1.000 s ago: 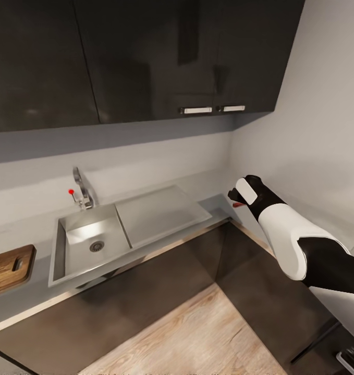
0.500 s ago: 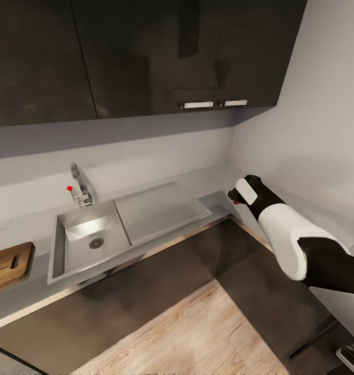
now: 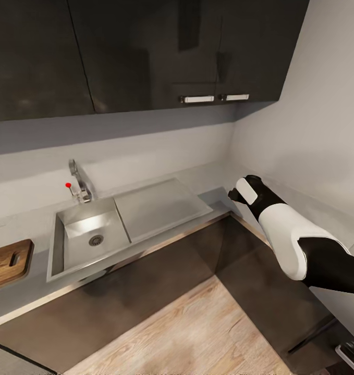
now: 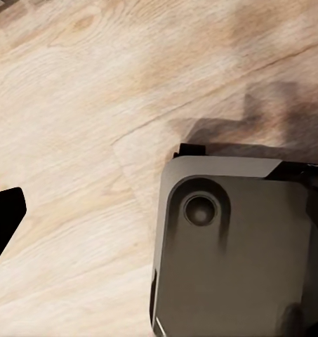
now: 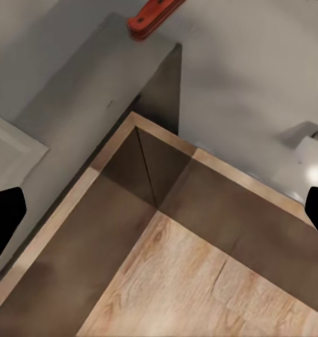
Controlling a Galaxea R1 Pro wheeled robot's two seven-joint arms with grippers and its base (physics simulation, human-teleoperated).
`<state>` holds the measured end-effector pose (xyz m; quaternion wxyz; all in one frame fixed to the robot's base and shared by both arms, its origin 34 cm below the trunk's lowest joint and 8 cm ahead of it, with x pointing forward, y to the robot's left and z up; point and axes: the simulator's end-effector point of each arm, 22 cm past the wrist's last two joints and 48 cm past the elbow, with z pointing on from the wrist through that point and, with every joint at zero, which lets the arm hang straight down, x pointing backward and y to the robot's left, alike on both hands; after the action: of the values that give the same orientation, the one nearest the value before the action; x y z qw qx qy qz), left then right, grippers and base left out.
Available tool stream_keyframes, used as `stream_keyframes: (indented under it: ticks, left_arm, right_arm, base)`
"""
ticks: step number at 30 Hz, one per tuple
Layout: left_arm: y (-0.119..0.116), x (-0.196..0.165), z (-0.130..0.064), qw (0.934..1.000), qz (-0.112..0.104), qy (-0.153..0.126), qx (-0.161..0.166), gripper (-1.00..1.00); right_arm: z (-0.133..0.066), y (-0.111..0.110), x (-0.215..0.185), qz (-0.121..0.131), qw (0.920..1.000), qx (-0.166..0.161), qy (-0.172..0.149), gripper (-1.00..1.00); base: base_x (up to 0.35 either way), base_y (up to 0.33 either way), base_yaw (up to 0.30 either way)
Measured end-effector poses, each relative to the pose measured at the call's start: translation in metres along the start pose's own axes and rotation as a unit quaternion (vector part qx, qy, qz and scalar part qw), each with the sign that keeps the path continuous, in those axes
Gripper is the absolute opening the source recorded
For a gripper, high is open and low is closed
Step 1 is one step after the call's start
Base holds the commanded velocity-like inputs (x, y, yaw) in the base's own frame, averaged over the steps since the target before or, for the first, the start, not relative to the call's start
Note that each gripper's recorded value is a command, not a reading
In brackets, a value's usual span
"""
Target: In the kitchen, take the Vidalia onion out of the sink, dice it on the chopping board with the paring knife, put the diced onion into the bowl on the countertop, then place both the paring knife and the chopping board into the sink.
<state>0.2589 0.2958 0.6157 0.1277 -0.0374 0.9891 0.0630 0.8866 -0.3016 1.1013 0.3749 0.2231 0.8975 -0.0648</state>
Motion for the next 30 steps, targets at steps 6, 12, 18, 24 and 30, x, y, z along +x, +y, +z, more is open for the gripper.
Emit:
stream_keyframes:
  ticks: [6,12,18,24,30]
  left_arm:
    - [0.0010,0.0004,0.0000,1.0000,0.000,0.000,-0.001,1.00]
    - [0.0013,0.0005,0.0000,1.0000,0.000,0.000,-0.001,1.00]
    - [0.0010,0.0010,-0.0001,1.0000,0.000,0.001,0.000,1.00]
    - [0.0006,0.0011,-0.0001,1.0000,0.001,0.001,0.000,1.00]
    - [0.0007,0.0010,0.0001,1.0000,0.001,0.001,0.000,1.00]
  right_arm:
    - [0.0002,0.0006,0.0008,-0.001,1.0000,0.000,0.000,1.00]
    - [0.0003,-0.0001,0.0008,-0.001,1.0000,0.001,0.000,1.00]
    - [0.0006,-0.0007,0.0010,-0.001,1.0000,0.001,0.000,1.00]
    - [0.0012,-0.0020,-0.0052,0.010,0.9998,0.004,-0.015,1.00]
    - [0.0082,-0.0089,-0.0024,0.024,0.9993,0.014,-0.024,1.00]
  base:
    - [0.184,0.000,0.000]
    - [0.307,0.000,0.000]
    - [0.318,-0.023,0.000]
    - [0.246,-0.210,0.000]
    - [0.150,-0.149,0.000]
